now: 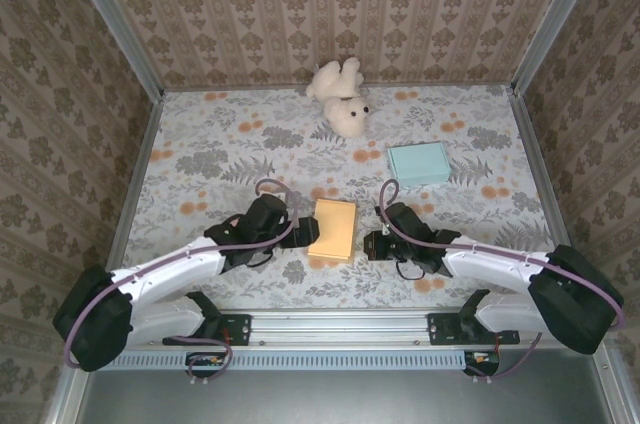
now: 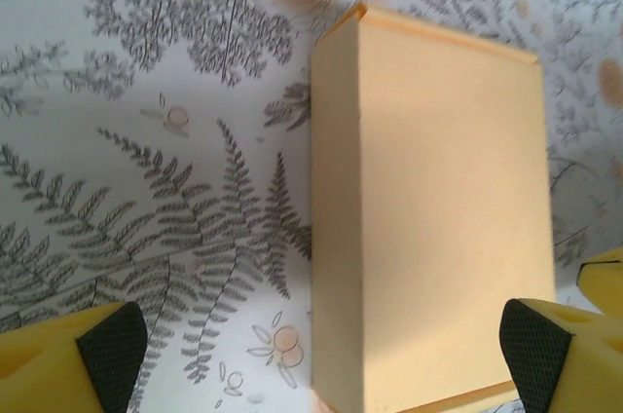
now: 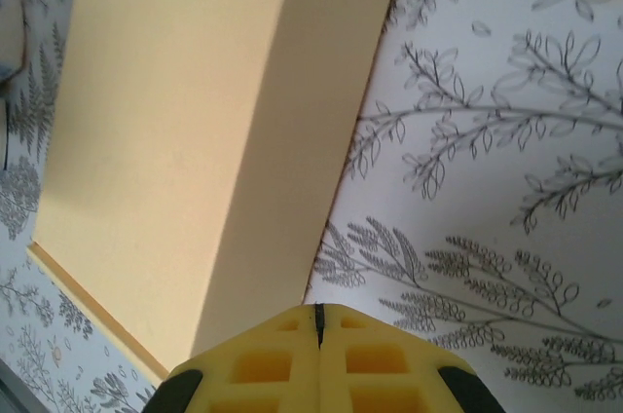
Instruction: Fold the paper box
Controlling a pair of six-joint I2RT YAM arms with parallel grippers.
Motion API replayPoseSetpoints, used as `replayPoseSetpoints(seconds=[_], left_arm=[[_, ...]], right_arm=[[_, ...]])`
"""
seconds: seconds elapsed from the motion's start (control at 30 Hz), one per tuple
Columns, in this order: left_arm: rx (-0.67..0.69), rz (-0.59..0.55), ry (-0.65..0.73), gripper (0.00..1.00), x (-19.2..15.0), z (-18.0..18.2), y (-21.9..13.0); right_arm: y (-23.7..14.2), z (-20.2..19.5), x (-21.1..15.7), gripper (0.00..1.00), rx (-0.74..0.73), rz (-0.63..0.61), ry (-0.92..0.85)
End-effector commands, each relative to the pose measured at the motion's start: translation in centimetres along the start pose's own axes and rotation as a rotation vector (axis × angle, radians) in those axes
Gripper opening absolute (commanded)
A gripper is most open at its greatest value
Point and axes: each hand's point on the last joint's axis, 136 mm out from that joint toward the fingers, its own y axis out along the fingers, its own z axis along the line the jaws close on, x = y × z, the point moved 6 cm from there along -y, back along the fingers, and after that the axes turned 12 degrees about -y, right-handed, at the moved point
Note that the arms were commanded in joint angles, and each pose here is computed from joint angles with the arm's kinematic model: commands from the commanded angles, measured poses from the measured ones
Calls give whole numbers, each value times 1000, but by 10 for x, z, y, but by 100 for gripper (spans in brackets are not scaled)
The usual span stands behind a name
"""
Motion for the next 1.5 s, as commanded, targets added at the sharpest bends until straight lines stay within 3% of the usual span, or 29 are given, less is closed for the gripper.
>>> replayPoseSetpoints(seconds=[0.0,0.43,1.47], left_arm=[[8,19,-20,97,-10,5,0],[-13,41,13,97,-29,-8,2],[-20,92,46,97,-50,-26,31]], right_arm=[[-2,0,-13,0,19,23,32],[-15,3,-31,0,1,8,17],[22,22,-34,0,74,76,20]])
